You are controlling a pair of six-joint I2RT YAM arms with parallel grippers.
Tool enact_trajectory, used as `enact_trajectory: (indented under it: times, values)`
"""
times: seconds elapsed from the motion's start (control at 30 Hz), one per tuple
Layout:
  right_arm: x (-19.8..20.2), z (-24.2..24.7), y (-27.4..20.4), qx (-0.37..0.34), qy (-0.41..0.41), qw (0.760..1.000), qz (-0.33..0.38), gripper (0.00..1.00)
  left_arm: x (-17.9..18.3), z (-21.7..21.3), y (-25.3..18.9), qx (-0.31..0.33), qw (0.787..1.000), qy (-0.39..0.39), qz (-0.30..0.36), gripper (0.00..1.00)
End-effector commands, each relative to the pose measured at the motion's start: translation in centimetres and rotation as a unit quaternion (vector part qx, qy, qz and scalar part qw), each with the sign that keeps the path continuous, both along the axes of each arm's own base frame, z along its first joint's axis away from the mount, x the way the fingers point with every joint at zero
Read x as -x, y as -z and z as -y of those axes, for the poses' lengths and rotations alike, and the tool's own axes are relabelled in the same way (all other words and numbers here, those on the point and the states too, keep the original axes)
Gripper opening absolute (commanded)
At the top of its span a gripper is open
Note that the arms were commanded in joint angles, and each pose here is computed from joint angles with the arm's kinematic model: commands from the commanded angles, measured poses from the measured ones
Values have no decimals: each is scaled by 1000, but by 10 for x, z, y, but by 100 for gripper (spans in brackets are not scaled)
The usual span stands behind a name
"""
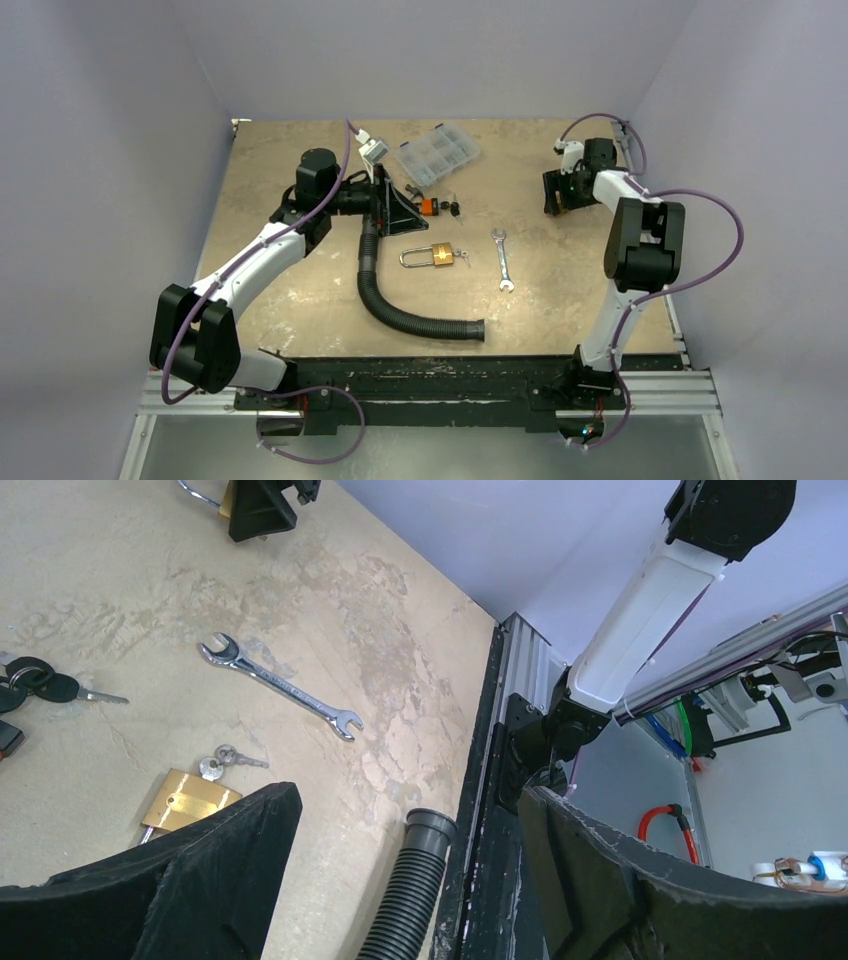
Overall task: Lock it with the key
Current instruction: Place the lock at the center of the board.
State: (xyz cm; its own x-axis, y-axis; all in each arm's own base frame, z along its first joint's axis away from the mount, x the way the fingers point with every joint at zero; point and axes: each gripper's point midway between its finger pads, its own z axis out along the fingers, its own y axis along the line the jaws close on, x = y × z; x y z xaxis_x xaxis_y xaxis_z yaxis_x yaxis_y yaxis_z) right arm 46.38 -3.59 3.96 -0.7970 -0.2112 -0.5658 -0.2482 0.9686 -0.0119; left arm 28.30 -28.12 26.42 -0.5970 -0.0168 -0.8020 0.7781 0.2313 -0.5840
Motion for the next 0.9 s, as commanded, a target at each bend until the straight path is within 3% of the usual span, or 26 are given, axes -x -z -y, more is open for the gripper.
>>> enact_trajectory:
  times: [0.0,0.4,0.63,0.87]
  values:
    - [-35,9,-42,8,36,996,81,45,1,-1,-18,10,999,1,42,87]
    - [-39,16,-25,15,52,996,71,57,1,0,-16,11,999,3,40,87]
    - [-37,12,-22,5,49,996,69,80,-1,-1,-14,5,999,-1,40,89]
    - [-36,11,-31,3,51,996,79,89,-4,-1,-10,-5,999,-4,40,92]
